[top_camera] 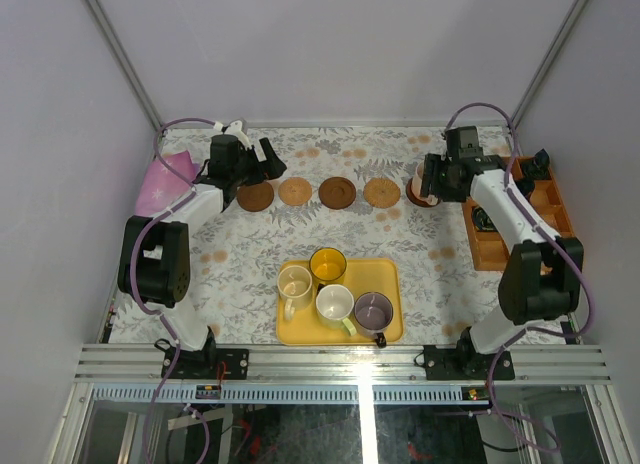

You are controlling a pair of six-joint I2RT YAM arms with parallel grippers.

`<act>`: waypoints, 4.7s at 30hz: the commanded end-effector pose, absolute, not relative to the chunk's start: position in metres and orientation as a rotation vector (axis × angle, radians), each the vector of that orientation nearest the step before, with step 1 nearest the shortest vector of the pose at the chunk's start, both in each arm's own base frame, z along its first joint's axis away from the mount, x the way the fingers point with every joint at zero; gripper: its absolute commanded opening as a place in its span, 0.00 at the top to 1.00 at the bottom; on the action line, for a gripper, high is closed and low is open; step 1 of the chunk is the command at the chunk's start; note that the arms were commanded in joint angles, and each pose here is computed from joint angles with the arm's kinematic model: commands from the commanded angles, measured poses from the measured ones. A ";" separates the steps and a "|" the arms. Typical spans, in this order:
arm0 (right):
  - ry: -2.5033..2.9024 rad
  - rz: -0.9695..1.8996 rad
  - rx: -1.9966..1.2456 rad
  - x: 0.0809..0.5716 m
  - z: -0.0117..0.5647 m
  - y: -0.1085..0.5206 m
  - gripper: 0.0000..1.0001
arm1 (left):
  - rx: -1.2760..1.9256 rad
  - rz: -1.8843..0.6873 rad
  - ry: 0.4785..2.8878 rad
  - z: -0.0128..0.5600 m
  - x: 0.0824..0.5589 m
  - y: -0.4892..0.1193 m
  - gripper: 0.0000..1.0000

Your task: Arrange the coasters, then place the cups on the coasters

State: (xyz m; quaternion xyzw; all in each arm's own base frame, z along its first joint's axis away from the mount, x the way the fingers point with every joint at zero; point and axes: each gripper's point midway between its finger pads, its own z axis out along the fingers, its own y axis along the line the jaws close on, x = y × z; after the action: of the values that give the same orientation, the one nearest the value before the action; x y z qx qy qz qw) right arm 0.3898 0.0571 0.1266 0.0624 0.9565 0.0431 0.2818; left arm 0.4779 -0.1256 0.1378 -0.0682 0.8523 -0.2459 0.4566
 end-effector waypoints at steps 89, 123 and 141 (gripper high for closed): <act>2.684 0.214 -0.563 0.199 0.086 0.193 0.76 | -0.152 -0.462 2.855 0.037 0.241 -0.158 0.70; 2.666 0.554 -0.612 0.148 0.115 0.199 0.41 | -0.040 -0.376 2.882 0.020 0.278 -0.166 0.93; 2.697 0.625 -0.727 0.116 0.093 0.213 0.01 | -0.013 -0.475 2.823 0.049 0.289 -0.179 0.57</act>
State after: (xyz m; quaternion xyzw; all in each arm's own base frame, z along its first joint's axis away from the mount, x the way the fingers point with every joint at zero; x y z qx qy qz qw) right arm 0.1216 0.2087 0.0961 -0.2469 0.9350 0.2089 0.1454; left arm 0.2636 -0.1688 0.0237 -0.0125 0.9861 -0.1395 0.0896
